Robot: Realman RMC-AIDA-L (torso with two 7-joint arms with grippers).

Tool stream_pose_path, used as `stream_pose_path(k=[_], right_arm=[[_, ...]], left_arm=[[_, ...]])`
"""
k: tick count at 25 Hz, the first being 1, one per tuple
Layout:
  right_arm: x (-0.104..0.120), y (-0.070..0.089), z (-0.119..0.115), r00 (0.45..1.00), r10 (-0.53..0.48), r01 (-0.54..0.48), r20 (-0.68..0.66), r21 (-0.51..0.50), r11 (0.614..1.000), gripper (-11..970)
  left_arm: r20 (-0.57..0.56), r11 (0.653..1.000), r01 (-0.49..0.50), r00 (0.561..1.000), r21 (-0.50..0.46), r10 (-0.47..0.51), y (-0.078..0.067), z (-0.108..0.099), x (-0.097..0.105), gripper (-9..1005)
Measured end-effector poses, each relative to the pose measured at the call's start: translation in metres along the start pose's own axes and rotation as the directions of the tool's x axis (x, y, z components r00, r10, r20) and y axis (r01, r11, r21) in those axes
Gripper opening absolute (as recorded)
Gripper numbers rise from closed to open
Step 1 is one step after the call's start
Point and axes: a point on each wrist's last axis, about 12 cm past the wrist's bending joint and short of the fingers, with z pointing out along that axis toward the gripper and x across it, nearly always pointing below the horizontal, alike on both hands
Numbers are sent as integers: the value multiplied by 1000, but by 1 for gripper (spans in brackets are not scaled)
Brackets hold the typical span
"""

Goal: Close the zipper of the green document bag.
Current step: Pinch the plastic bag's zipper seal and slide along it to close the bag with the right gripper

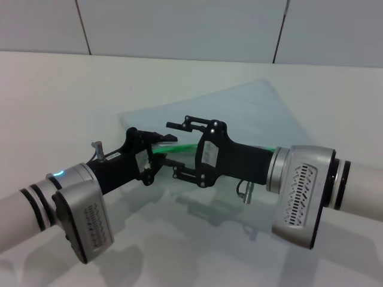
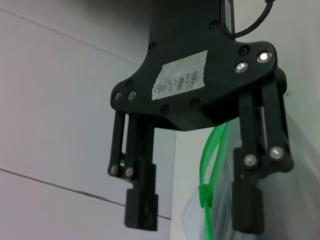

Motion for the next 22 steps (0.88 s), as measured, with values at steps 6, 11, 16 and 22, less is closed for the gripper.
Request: stream_pose_path(k=[6,11,16,22], right_arm=[[3,1,-1,1000,-4,4,-21,-5,1000,532],[6,2,1,998,-29,28,-57,-15,999,328],[5,3,1,998,-36,36,-51,-17,999,283],[5,5,0,998,-38,37,-48,-12,999,235]], left_arm=[[4,1000,-3,1000,3,3,-1,-1,0,58],[5,1000,-5,1000,4,5,-1,-1,0,58],[3,1000,-6,1000,5,6,-1,-2,0,57],[0,1000,-4,1000,7,4,-1,-2,1,57]])
